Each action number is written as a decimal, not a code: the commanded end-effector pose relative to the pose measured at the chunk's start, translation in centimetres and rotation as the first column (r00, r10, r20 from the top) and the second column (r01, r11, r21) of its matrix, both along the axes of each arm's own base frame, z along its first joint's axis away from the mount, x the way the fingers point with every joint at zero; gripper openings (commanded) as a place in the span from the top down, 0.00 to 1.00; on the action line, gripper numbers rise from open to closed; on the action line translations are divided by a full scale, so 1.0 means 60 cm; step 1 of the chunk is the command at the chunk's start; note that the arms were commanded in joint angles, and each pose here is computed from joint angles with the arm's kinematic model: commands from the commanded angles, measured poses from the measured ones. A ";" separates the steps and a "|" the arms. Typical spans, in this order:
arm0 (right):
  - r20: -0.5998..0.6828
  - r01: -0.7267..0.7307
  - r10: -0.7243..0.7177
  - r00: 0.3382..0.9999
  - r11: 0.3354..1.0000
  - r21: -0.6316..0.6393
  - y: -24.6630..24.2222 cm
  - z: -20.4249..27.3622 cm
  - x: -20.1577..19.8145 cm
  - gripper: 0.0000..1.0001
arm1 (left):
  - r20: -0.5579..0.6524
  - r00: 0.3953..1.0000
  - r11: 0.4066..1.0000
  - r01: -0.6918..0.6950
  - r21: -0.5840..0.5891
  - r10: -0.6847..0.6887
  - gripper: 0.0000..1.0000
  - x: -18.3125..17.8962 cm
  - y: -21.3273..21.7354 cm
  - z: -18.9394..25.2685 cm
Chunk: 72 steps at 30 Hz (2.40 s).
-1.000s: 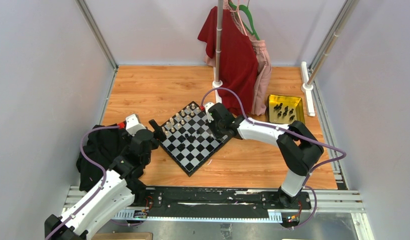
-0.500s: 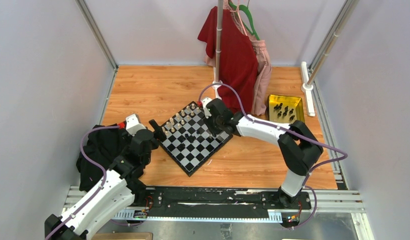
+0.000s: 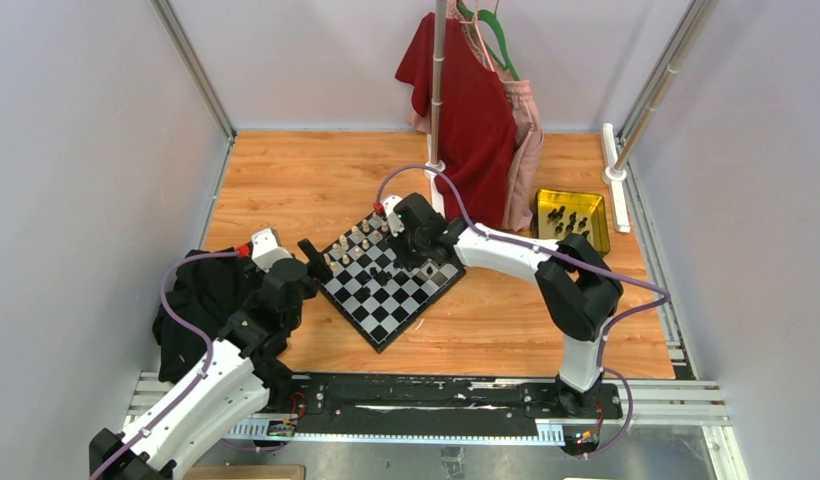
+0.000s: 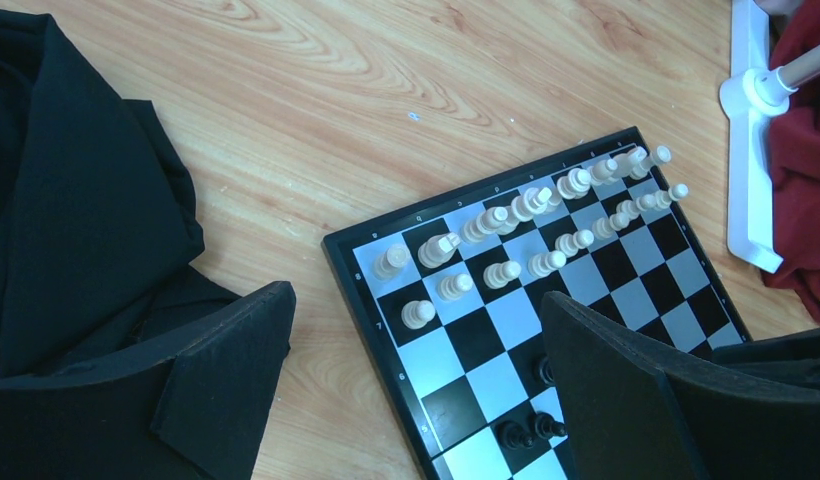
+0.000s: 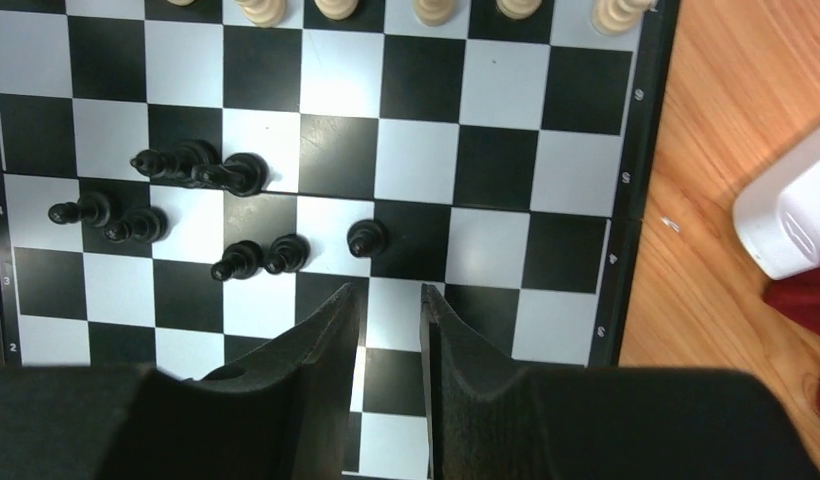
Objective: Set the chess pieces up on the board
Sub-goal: Pick up the chess piece from the chessboard, then place the chess piece on the chessboard.
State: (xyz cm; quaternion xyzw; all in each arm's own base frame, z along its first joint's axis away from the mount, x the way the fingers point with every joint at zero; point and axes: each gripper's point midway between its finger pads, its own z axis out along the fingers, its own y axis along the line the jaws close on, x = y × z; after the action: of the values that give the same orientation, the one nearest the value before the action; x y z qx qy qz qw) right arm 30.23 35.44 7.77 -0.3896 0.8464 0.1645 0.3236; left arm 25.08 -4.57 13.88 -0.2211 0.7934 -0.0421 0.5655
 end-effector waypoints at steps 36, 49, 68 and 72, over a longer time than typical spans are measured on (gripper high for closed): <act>-0.057 -0.076 0.075 0.996 0.997 -0.012 0.053 -0.041 -0.002 0.81 | 0.017 1.000 1.000 -0.022 0.000 0.022 0.00 -0.001 0.006 -0.009; -0.030 -0.069 0.069 0.997 0.998 -0.003 0.045 -0.021 -0.002 1.00 | 0.015 1.000 1.000 -0.024 0.001 0.024 0.00 -0.002 0.007 -0.008; -0.021 -0.017 0.017 1.000 0.999 -0.037 -0.018 -0.023 -0.037 1.00 | 0.006 1.000 1.000 -0.026 0.008 0.026 0.00 -0.005 0.009 -0.009; -0.020 -0.010 0.009 1.000 0.999 -0.046 -0.027 -0.026 -0.041 1.00 | 0.004 1.000 1.000 -0.025 0.008 0.025 0.00 -0.003 0.008 -0.008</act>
State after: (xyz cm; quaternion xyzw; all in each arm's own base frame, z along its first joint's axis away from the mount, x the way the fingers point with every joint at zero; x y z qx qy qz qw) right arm 28.13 34.15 5.26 -0.4047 0.8525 0.1563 0.2917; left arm 24.74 -4.36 12.98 -0.2197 0.7965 -0.0381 0.5621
